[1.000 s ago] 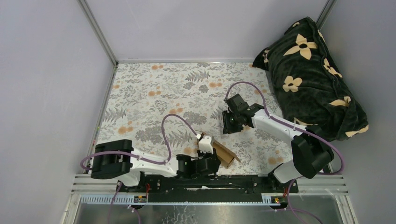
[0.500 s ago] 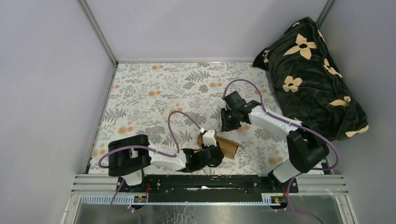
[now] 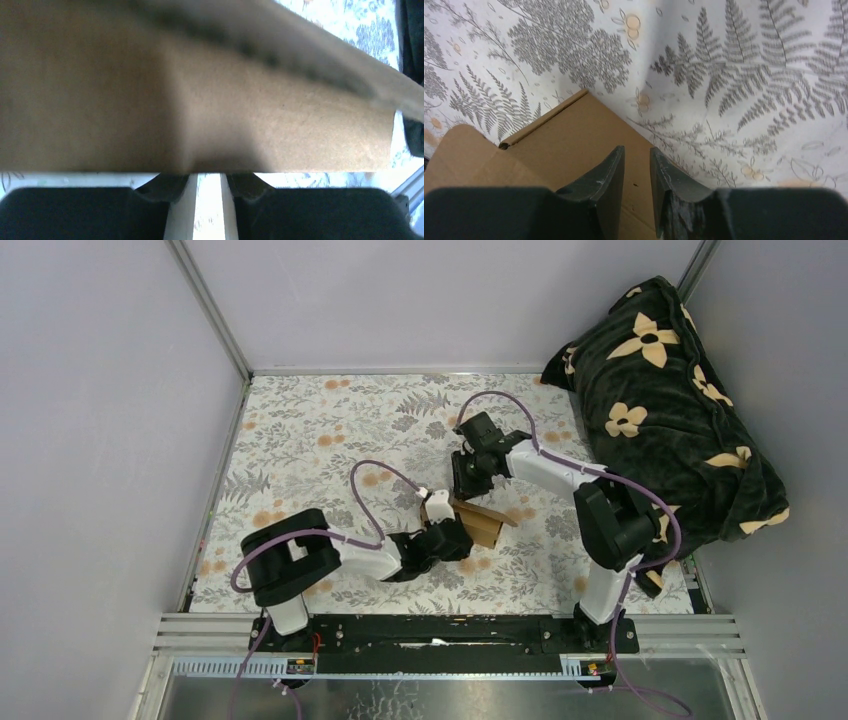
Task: Fold the paper box
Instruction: Close the paper box at the center of the board.
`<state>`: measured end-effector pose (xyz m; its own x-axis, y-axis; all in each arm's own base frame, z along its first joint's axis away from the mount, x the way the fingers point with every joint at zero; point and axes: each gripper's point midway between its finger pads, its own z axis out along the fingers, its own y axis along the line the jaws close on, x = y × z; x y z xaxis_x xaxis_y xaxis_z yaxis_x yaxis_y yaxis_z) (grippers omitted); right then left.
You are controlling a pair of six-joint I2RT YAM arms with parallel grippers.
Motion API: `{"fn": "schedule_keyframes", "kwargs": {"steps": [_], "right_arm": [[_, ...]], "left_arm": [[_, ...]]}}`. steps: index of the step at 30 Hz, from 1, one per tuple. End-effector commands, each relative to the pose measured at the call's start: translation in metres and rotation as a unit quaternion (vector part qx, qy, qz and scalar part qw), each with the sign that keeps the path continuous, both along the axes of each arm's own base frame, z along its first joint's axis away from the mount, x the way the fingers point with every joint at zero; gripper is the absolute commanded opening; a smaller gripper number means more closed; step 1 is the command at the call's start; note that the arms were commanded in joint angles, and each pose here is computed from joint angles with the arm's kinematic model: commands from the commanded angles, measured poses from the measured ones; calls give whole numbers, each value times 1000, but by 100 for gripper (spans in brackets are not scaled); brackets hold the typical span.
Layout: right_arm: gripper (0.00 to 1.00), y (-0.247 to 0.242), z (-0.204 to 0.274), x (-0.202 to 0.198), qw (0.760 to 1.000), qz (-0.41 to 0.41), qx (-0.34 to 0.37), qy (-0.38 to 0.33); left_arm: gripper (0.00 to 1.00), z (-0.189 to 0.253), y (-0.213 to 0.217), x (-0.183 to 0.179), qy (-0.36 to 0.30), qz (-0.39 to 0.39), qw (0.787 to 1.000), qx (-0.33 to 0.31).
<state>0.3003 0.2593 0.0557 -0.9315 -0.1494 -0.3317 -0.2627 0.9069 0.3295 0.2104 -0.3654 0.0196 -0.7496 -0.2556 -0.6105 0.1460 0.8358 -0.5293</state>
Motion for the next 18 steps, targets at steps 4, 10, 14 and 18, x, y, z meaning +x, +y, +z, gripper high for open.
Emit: {"fn": "schedule_keyframes", "kwargs": {"steps": [4, 10, 14, 18], "right_arm": [[33, 23, 10, 33, 999, 37, 33, -19], [32, 26, 4, 51, 998, 39, 42, -15], [32, 27, 6, 63, 998, 47, 46, -17], [32, 22, 14, 74, 998, 36, 53, -26]], "left_arm": [[29, 18, -16, 52, -32, 4, 999, -34], [29, 19, -24, 74, -34, 9, 999, -39], [30, 20, -28, 80, -32, 4, 999, -43], [39, 32, -26, 73, -24, -12, 999, -32]]}}
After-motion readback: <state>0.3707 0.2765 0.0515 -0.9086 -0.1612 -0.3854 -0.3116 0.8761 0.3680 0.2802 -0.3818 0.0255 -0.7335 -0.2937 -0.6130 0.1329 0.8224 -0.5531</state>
